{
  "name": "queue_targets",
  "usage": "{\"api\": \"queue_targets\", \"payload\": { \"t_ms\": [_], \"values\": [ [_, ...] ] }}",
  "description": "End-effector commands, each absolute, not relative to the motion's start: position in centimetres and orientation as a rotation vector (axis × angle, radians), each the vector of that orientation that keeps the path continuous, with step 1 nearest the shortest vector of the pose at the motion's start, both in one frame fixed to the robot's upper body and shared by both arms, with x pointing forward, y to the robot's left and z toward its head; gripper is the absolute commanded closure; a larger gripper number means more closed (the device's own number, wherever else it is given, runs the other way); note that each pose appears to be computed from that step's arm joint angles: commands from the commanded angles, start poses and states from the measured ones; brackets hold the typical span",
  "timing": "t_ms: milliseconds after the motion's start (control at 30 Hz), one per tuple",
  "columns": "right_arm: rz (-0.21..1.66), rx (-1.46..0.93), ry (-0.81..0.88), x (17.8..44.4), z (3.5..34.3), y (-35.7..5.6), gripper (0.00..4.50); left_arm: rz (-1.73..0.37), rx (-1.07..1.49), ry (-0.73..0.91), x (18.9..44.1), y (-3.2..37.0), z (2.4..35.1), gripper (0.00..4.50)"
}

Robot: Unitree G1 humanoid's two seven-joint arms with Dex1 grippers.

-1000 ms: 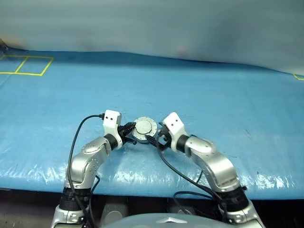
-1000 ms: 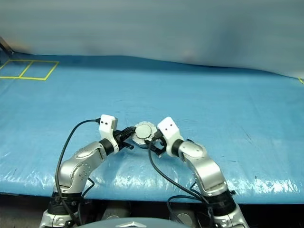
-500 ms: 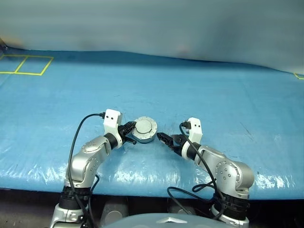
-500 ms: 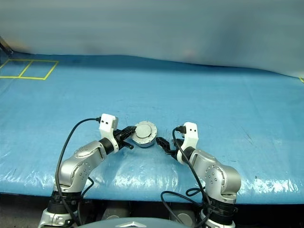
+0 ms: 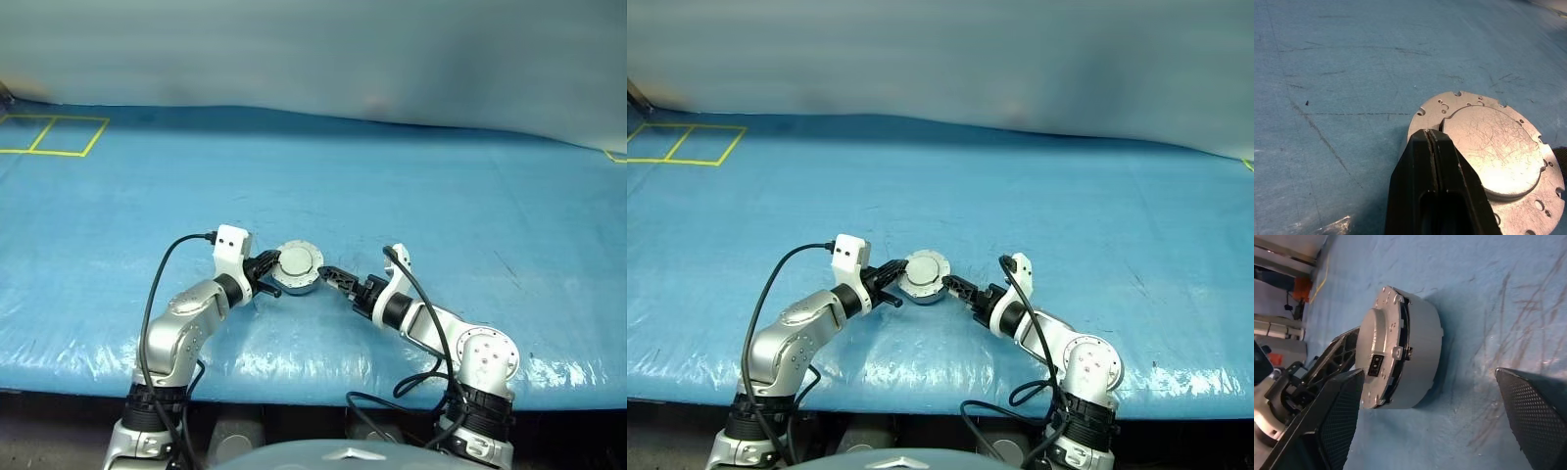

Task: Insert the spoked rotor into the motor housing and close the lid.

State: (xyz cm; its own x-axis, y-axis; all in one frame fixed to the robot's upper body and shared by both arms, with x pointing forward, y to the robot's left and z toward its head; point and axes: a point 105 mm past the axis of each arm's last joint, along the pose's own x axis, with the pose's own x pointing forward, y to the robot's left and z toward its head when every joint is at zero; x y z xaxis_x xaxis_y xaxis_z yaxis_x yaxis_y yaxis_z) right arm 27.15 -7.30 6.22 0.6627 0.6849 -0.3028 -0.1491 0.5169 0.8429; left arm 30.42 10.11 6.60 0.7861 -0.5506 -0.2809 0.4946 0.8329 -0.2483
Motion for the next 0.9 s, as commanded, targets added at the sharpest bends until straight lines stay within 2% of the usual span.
{"api": "queue_targets", "payload": {
  "t_ms": [33,333,367,433,567,700,900],
  "values": [
    [0.743,1.157,0.632,26.8,9.9,-0.8,0.01,-0.588,-0.165,0.403,29.9,9.4,5.4,4.5],
    [0.715,1.313,0.664,27.4,9.3,-0.5,0.01,-0.59,-0.159,0.404,29.7,9.5,5.4,4.5],
    [0.709,1.333,0.669,27.5,9.1,-0.6,0.39,-0.59,-0.158,0.404,29.7,9.5,5.4,4.5],
    [0.705,1.357,0.677,27.4,8.9,-0.7,0.85,-0.589,-0.157,0.404,29.7,9.5,5.4,4.5],
    [0.701,1.377,0.705,26.8,8.3,-1.1,2.24,-0.588,-0.159,0.406,29.7,9.5,5.4,4.5],
    [0.689,1.335,0.772,25.7,7.1,-1.2,3.33,-0.588,-0.163,0.411,29.6,9.4,5.2,4.5],
    [0.661,1.308,0.791,25.4,6.6,-1.4,3.34,-0.591,-0.182,0.4,29.7,9.2,5.5,4.5]
  ]
}}
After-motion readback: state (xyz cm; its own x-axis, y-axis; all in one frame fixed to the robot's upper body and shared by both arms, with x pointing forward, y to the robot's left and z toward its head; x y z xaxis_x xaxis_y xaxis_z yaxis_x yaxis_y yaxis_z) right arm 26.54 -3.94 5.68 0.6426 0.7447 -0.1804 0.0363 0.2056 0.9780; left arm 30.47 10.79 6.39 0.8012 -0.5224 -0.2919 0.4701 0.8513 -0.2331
